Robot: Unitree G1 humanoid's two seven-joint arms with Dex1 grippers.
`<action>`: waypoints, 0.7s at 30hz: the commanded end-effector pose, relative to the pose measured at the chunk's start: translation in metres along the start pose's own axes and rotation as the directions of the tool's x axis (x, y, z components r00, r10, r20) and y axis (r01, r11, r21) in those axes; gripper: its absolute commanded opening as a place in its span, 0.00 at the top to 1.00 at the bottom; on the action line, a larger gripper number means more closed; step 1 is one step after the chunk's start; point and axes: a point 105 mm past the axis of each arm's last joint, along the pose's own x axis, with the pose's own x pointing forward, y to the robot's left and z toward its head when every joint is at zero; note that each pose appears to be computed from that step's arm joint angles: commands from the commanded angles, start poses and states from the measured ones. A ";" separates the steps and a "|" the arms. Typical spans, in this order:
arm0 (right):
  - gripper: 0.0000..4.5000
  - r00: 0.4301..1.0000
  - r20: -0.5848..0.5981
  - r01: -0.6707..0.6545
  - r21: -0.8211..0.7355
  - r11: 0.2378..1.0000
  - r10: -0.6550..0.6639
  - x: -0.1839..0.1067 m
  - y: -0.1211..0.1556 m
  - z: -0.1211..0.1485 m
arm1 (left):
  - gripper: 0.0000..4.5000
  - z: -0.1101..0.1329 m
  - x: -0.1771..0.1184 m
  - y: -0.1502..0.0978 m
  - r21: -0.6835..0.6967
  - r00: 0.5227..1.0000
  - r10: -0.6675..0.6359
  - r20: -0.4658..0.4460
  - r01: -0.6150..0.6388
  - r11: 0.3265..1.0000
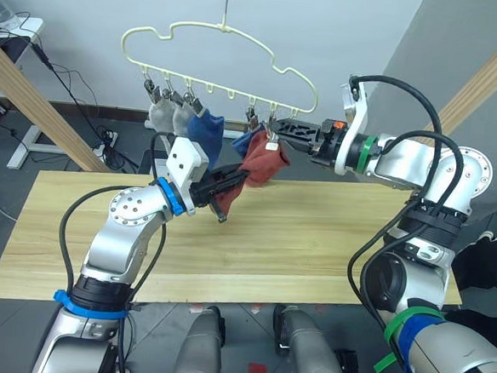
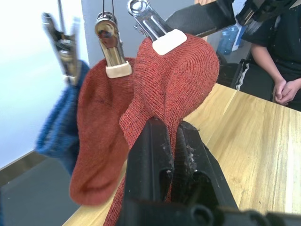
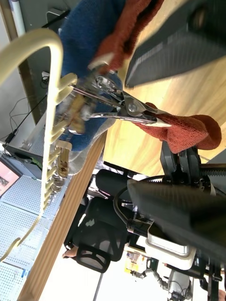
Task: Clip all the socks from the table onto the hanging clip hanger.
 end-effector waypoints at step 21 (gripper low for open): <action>0.00 0.985 0.055 0.142 -0.793 0.592 -0.163 -0.070 -0.041 -0.054 | 0.00 -0.011 -0.047 0.005 -0.244 0.997 -0.003 -0.079 -0.016 0.970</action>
